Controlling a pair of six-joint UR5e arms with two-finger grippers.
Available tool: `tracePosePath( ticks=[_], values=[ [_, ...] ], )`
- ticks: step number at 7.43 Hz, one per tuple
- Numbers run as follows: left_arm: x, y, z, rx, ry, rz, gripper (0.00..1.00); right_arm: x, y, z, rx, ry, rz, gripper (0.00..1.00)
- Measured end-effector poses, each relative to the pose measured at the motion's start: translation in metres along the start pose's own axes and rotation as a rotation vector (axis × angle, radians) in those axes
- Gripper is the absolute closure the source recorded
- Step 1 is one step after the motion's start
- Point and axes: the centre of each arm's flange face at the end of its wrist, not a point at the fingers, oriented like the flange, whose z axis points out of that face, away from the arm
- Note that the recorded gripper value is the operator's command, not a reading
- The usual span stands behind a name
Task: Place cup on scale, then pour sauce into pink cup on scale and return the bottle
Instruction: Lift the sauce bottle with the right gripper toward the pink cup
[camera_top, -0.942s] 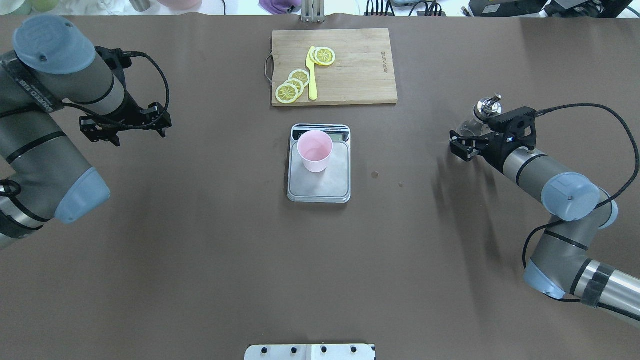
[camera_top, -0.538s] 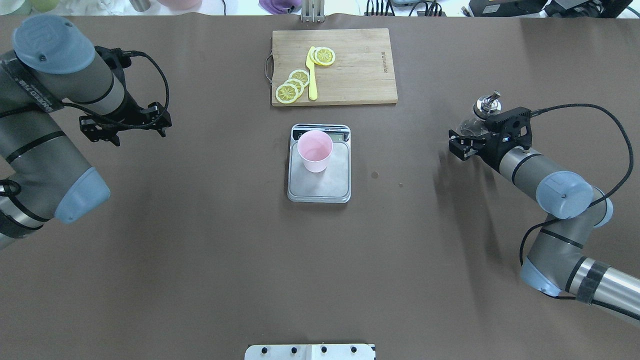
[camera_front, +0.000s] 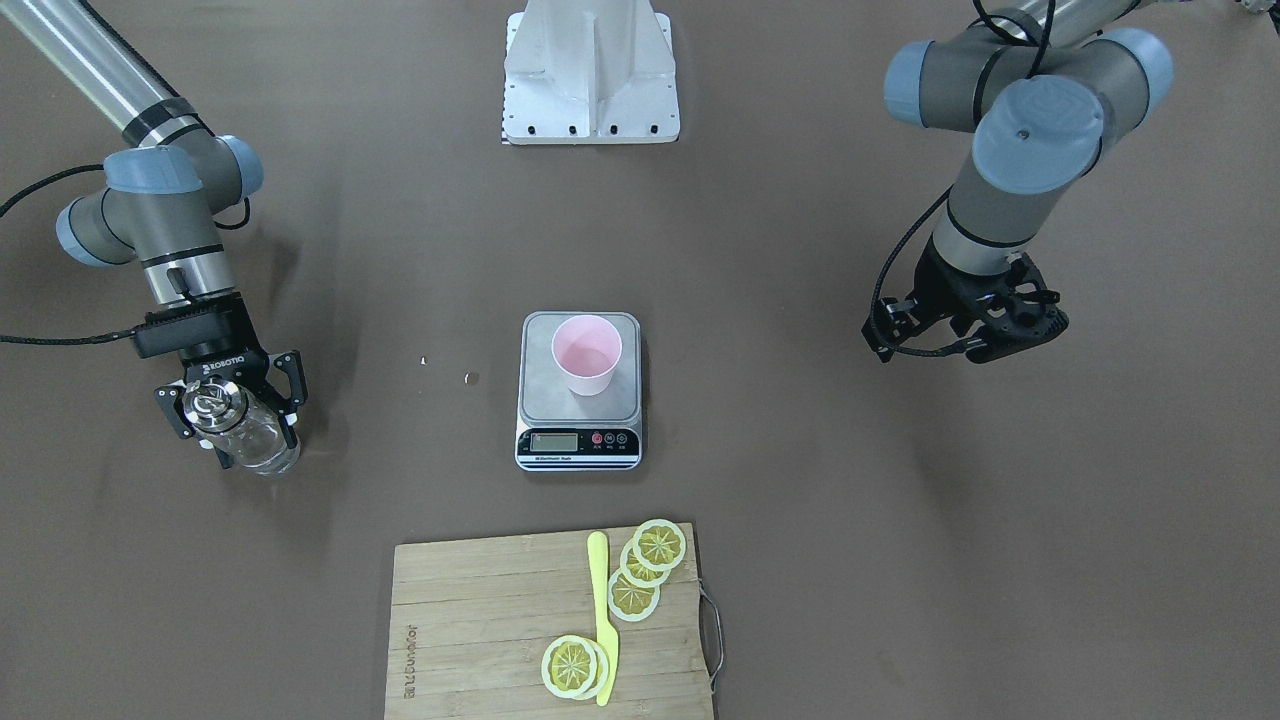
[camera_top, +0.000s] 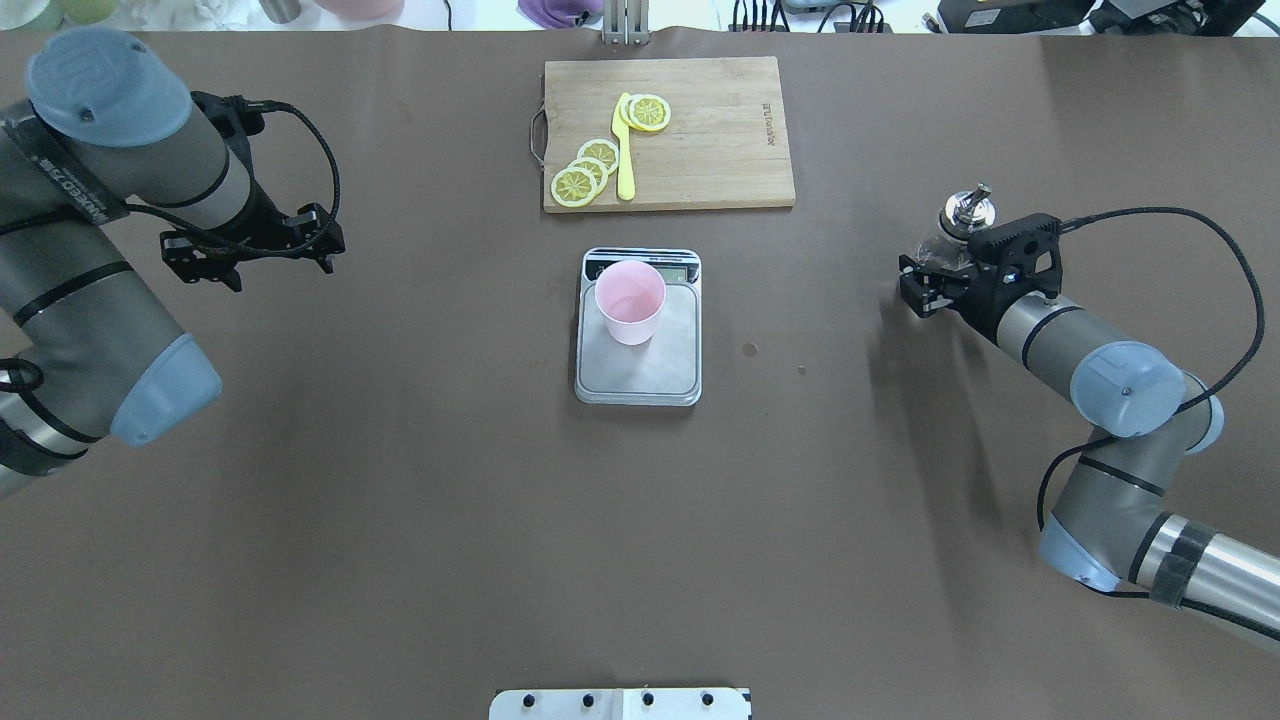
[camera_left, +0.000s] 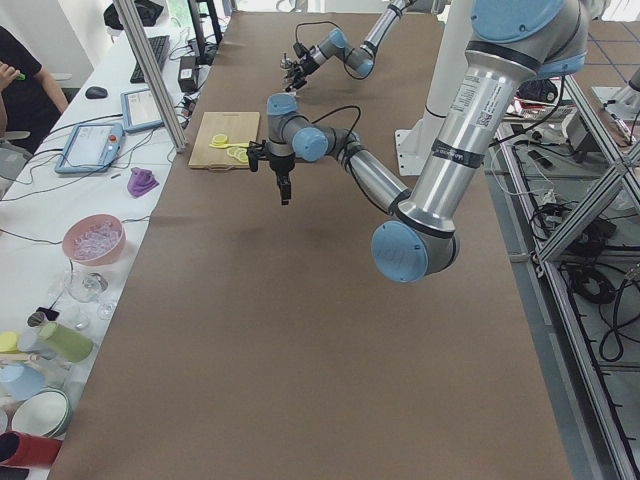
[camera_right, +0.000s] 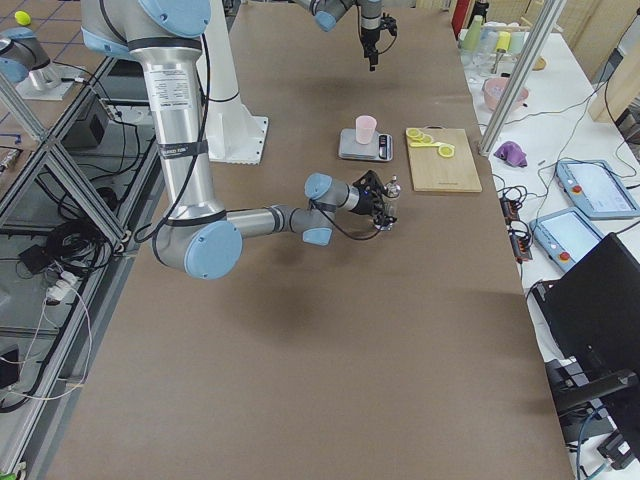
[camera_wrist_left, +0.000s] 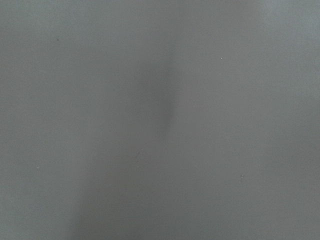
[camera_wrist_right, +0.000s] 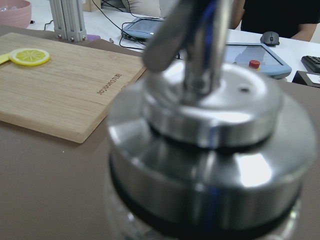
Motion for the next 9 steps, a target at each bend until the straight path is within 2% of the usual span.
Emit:
tracePosePath(
  ticks=[3,4,5,7,9],
  values=[
    [0.001,0.000,-0.001,0.001,0.001,-0.001,0.01,-0.006,-0.027,-0.010,0.026,-0.006,0.013,1.00],
    [0.001,-0.001,-0.002,0.003,0.003,0.002,0.01,-0.011,-0.042,-0.014,0.015,0.018,0.007,1.00],
    [0.000,-0.004,-0.004,0.006,0.005,0.003,0.01,-0.023,-0.063,-0.020,-0.006,0.056,-0.006,1.00],
    [-0.004,-0.010,-0.008,0.010,0.007,-0.003,0.01,-0.053,-0.105,-0.042,-0.046,0.175,-0.070,1.00],
    [-0.012,-0.014,-0.009,0.013,0.004,-0.007,0.01,-0.083,-0.108,-0.060,-0.049,0.315,-0.282,1.00]
  ],
)
